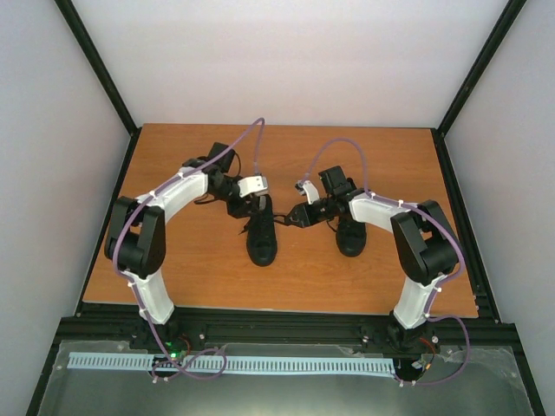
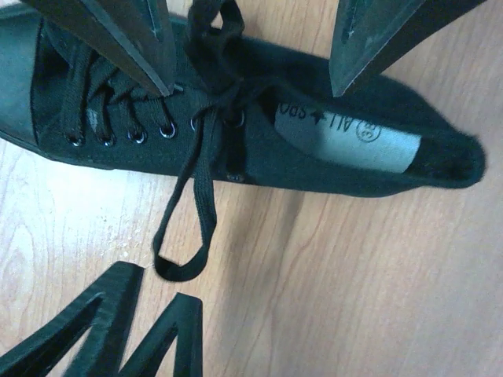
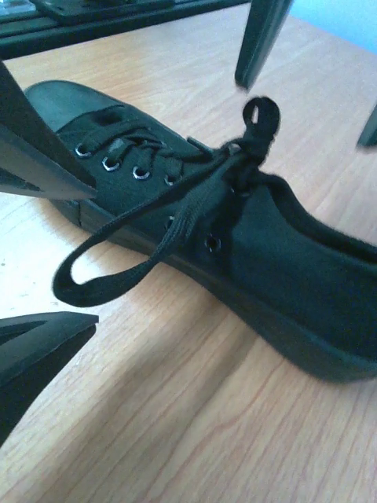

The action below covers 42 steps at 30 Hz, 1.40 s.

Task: Tie the shoes
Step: Tie the shoelace on the shoe.

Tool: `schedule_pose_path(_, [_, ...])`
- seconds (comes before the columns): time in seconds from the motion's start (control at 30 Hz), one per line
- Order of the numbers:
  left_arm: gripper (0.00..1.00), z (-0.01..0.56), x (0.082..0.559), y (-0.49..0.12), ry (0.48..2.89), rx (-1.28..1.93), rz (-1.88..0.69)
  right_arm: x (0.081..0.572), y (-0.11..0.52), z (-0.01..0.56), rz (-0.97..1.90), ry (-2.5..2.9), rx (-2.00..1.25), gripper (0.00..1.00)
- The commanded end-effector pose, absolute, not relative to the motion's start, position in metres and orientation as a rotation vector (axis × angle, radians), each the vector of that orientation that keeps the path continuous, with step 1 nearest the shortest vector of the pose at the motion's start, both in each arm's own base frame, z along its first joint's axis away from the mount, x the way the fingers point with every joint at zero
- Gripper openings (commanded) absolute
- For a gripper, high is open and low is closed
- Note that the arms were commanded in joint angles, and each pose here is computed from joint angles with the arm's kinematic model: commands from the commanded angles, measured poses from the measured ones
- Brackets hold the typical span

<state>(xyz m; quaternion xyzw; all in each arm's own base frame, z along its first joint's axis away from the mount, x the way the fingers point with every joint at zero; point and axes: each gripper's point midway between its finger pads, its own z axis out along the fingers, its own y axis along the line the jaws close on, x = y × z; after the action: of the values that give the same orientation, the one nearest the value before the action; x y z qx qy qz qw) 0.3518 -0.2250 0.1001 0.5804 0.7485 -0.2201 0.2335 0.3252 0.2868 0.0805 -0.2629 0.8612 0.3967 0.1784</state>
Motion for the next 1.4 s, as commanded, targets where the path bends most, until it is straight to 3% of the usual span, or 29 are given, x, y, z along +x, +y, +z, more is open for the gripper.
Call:
schedule_pose_path(0.0, [0.57,0.141,0.349,-0.219,2.002,1.583,-0.599,0.341,0.287,0.098,1.041,2.383,-0.723,0.44])
schedule_pose_path(0.1, [0.52,0.146,0.341,-0.214,2.059,1.540,-0.593,0.347,0.284,0.100,1.003,2.386,-0.702,0.48])
schedule_pose_path(0.2, [0.33,0.142,0.323,-0.213,2.114,1.499,-0.627,0.350,0.281,0.100,0.968,2.393,-0.680,0.48])
schedule_pose_path(0.3, [0.23,0.124,0.305,-0.216,2.191,1.523,-0.647,0.350,0.282,0.098,0.980,2.397,-0.677,0.48])
schedule_pose_path(0.47, [0.24,0.097,0.294,-0.222,2.256,1.554,-0.625,0.350,0.283,0.098,0.990,2.397,-0.668,0.48])
schedule_pose_path(0.6, [0.37,0.088,0.298,-0.229,2.284,1.543,-0.621,0.349,0.283,0.099,0.996,2.394,-0.670,0.48])
schedule_pose_path(0.67, [0.38,0.085,0.299,-0.231,2.298,1.535,-0.627,0.348,0.283,0.099,0.996,2.395,-0.670,0.48])
schedule_pose_path(1.0, [0.35,0.067,0.308,-0.230,2.354,1.520,-0.553,0.345,0.282,0.097,0.996,2.396,-0.674,0.48])
schedule_pose_path(1.27, [0.38,0.068,0.307,-0.240,2.355,1.471,-0.647,0.345,0.282,0.098,1.003,2.393,-0.682,0.47])
schedule_pose_path(1.37, [0.27,0.067,0.309,-0.241,2.359,1.464,-0.642,0.344,0.282,0.098,1.002,2.397,-0.684,0.47])
